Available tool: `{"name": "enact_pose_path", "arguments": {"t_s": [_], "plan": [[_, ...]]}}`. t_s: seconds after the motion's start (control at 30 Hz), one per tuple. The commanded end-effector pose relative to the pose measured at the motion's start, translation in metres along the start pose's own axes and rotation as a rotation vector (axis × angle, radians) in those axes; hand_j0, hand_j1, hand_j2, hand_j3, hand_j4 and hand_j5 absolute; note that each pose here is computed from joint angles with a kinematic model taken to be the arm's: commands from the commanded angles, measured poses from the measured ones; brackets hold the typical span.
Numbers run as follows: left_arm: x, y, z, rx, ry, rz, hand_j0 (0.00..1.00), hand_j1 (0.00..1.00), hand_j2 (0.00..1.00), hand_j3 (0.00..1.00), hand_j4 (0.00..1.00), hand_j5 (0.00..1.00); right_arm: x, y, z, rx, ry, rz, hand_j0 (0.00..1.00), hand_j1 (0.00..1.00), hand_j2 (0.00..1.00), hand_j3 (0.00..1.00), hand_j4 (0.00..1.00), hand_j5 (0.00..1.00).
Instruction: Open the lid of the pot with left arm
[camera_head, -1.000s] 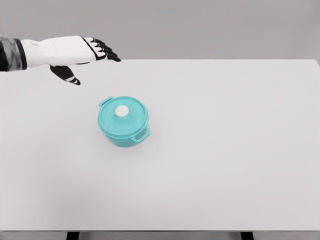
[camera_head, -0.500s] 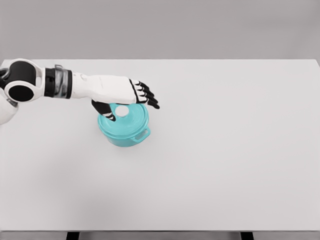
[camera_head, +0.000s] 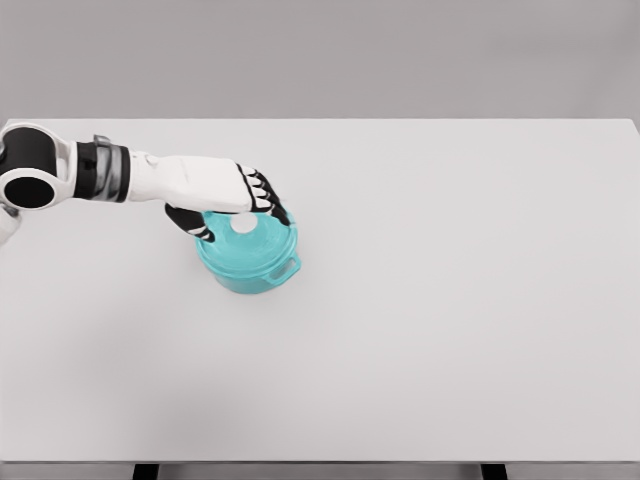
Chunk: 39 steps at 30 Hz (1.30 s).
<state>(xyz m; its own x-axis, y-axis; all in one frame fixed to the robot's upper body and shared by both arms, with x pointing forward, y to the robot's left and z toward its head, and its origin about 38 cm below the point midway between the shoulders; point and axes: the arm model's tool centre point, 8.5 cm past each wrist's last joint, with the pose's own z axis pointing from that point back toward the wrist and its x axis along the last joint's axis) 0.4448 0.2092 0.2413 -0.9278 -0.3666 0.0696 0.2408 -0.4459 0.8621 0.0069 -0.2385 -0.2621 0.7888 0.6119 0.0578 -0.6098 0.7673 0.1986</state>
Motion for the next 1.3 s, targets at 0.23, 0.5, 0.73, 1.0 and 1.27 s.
{"name": "enact_pose_path", "arguments": {"t_s": [0.23,0.5,0.73,1.0,1.27], "plan": [[-0.007,-0.013,-0.003,-0.037,0.021,0.018,0.86,0.86,0.86,0.86,0.86,0.86,0.0,0.0,0.0,0.0,0.0,0.0,1.0,1.0,1.0,1.0,1.0,1.0],[-0.008,-0.014,-0.004,-0.045,0.025,0.012,0.73,0.73,0.73,0.73,0.73,0.73,0.0,0.0,0.0,0.0,0.0,0.0,1.0,1.0,1.0,1.0,1.0,1.0],[-0.008,-0.01,-0.003,-0.039,0.027,0.006,0.67,0.67,0.67,0.67,0.67,0.67,0.0,0.0,0.0,0.0,0.0,0.0,1.0,1.0,1.0,1.0,1.0,1.0],[-0.008,-0.009,-0.003,-0.039,0.028,0.004,0.48,0.48,0.48,0.48,0.48,0.48,0.0,0.0,0.0,0.0,0.0,0.0,1.0,1.0,1.0,1.0,1.0,1.0],[-0.02,-0.009,0.025,-0.053,0.088,-0.001,0.38,0.38,0.38,0.38,0.38,0.38,0.0,0.0,0.0,0.0,0.0,0.0,1.0,1.0,1.0,1.0,1.0,1.0]]}}
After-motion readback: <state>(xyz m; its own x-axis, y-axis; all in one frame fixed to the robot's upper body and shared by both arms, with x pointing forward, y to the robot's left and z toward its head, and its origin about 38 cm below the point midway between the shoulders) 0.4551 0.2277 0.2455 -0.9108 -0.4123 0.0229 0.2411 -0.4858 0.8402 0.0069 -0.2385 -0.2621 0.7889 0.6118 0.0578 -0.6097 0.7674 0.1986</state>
